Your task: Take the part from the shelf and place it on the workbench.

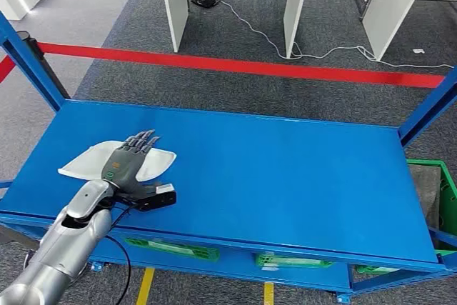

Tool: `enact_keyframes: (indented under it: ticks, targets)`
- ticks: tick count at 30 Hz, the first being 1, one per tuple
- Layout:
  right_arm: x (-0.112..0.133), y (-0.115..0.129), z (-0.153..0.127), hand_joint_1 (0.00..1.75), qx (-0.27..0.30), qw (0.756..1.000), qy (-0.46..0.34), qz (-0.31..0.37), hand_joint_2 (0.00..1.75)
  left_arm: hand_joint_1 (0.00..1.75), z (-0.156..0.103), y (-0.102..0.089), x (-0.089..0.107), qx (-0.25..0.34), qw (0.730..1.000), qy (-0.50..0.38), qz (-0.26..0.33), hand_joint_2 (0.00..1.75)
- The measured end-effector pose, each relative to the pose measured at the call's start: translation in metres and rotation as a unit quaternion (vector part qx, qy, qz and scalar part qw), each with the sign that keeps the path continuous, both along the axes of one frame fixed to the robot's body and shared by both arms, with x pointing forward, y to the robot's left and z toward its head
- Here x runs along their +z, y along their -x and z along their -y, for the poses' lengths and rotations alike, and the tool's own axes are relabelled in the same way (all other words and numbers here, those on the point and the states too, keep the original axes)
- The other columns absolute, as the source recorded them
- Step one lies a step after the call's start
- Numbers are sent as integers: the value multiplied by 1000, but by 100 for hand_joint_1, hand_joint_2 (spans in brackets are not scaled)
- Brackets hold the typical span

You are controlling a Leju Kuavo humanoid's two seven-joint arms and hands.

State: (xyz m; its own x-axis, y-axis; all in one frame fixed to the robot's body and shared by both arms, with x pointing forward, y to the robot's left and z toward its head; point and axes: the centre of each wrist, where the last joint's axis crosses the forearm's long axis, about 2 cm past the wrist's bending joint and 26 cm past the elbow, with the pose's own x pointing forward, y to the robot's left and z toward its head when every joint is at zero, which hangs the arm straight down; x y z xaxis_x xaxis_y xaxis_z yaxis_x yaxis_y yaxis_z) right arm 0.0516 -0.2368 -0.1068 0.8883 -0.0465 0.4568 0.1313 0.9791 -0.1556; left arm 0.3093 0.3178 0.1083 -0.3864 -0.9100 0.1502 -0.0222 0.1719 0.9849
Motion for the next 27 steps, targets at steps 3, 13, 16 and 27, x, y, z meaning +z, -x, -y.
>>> enact_keyframes:
  ticks: [3, 13, 16, 27]
  targets:
    - [0, 1, 0, 0, 0, 1000, 0, -2, 0, 0, -2, -4, 1, 1, 1000, -6, 0, 175]
    - [0, 1, -2, 0, -4, 1000, 5, 0, 0, 87, -18, -10, 4, 21, 999, -36, 0, 175]
    - [0, 1, -2, 0, -4, 1000, 4, 0, 0, 175, -21, -9, 2, 22, 999, -41, -6, 175]
    - [0, 2, -4, 0, -3, 1000, 5, 3, 0, 175, -31, -3, -4, 30, 998, -45, -13, 175]
